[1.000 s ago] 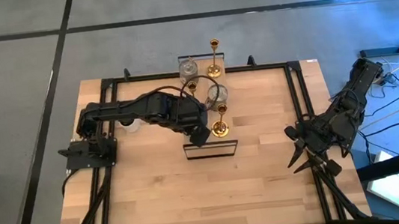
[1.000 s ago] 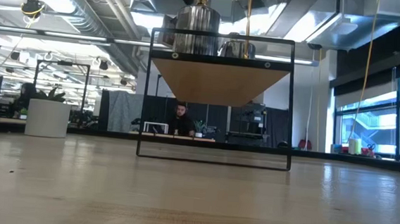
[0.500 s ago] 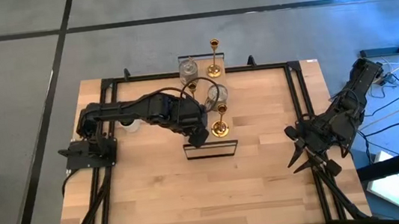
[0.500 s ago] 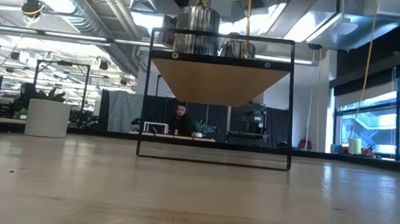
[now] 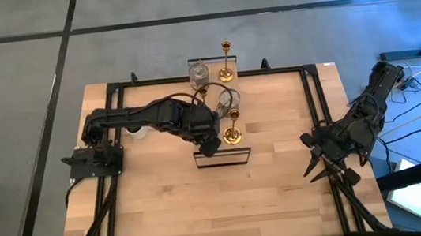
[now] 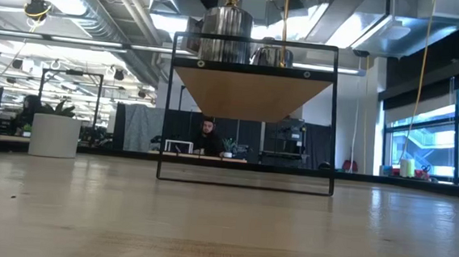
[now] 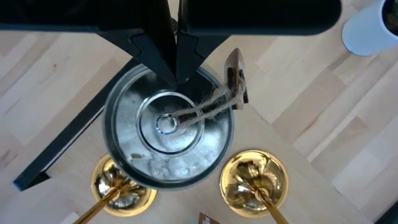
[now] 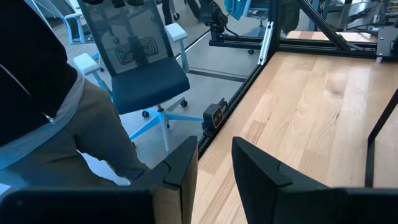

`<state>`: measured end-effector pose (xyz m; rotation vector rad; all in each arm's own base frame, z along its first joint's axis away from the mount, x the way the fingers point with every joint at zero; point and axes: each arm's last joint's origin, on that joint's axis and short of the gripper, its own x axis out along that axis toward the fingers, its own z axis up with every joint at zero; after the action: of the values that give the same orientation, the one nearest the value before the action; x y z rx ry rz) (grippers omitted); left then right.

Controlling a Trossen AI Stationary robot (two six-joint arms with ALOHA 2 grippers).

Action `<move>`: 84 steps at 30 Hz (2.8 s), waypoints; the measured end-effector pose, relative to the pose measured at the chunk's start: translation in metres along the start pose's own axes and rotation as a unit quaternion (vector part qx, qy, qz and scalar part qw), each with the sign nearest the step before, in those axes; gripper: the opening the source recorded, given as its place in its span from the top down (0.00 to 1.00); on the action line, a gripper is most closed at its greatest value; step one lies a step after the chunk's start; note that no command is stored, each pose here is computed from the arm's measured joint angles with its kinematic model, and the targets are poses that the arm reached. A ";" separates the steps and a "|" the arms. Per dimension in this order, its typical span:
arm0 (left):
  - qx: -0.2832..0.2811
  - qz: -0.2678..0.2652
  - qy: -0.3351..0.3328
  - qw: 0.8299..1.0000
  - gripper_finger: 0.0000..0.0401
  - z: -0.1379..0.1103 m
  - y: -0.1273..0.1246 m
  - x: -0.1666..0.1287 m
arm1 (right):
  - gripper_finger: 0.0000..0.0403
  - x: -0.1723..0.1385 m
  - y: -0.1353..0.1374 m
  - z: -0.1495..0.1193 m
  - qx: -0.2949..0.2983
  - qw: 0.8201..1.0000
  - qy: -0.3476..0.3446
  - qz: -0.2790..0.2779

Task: Pick & Place candle stick holders
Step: Put the silver scented candle on the shelf, then return to Home Position

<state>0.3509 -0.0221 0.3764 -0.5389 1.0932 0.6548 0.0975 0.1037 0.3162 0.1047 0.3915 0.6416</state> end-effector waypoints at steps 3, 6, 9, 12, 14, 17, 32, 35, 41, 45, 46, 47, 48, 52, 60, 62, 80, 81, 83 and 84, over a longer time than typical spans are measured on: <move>0.001 0.004 -0.001 1.000 1.00 0.000 -0.001 0.002 | 0.75 0.000 0.000 0.000 0.000 1.000 0.001 0.002; 0.003 0.010 0.003 1.000 1.00 0.000 -0.003 0.007 | 0.75 0.000 0.000 0.000 0.000 1.000 0.002 0.004; 0.008 0.008 0.013 1.000 1.00 0.000 -0.004 0.008 | 0.75 0.000 0.000 -0.001 0.000 1.000 0.005 0.009; 0.016 0.010 0.017 1.000 1.00 0.000 -0.005 0.011 | 0.75 0.000 0.001 -0.001 0.000 1.000 0.005 0.010; 0.017 0.012 0.019 1.000 1.00 -0.001 -0.004 0.011 | 0.75 0.000 0.001 -0.001 0.000 1.000 0.005 0.011; 0.016 0.012 0.018 1.000 1.00 -0.001 -0.004 0.011 | 0.75 0.000 0.001 -0.001 0.000 1.000 0.006 0.014; -0.018 -0.006 -0.177 0.984 1.00 0.002 0.003 -0.059 | 0.75 0.000 0.001 0.000 0.011 1.000 0.003 0.015; -0.037 -0.003 -0.225 0.974 1.00 0.001 0.007 -0.071 | 0.75 0.001 0.001 0.001 0.016 1.000 0.000 0.016; -0.051 0.008 -0.254 0.966 1.00 -0.003 0.005 -0.076 | 0.85 -0.001 0.000 0.000 0.017 1.000 0.004 0.011; -0.061 0.015 -0.261 0.963 1.00 -0.002 0.004 -0.073 | 0.97 -0.009 -0.002 -0.006 0.013 1.000 0.027 0.006; -0.067 0.019 -0.263 0.962 1.00 -0.002 0.003 -0.071 | 0.98 -0.013 -0.004 -0.009 0.011 0.999 0.034 -0.003; -0.072 0.021 -0.266 0.961 1.00 -0.002 0.003 -0.070 | 0.99 -0.017 -0.006 -0.010 0.010 0.999 0.036 -0.016; -0.075 0.023 -0.269 0.960 1.00 -0.002 0.003 -0.069 | 0.99 -0.021 -0.008 -0.012 0.008 0.999 0.034 -0.033; -0.084 0.018 -0.279 0.957 1.00 -0.001 0.002 -0.070 | 0.99 -0.040 -0.018 -0.016 0.004 0.992 0.009 -0.122; -0.095 0.013 -0.310 0.946 1.00 -0.001 -0.003 -0.073 | 1.00 -0.073 -0.032 -0.005 -0.039 0.945 -0.087 -0.312; -0.093 0.014 -0.313 0.945 1.00 -0.003 -0.005 -0.074 | 1.00 -0.075 -0.031 0.000 -0.060 0.945 -0.094 -0.307; -0.100 0.013 -0.326 0.940 1.00 -0.009 -0.009 -0.077 | 1.00 -0.005 -0.041 -0.044 0.033 0.992 -0.054 -0.106; -0.101 0.012 -0.325 0.940 1.00 -0.009 -0.009 -0.077 | 1.00 -0.003 -0.045 -0.046 0.038 0.992 -0.056 -0.107; -0.101 0.008 -0.321 0.942 1.00 -0.009 -0.010 -0.077 | 1.00 -0.002 -0.051 -0.047 0.045 0.991 -0.060 -0.107; -0.101 0.007 -0.319 0.942 1.00 -0.009 -0.010 -0.076 | 1.00 -0.002 -0.054 -0.046 0.043 0.991 -0.061 -0.110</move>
<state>0.3285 -0.0517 0.4446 -0.4458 0.4203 0.8820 0.1084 0.0580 0.2627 0.1798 0.3074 0.3980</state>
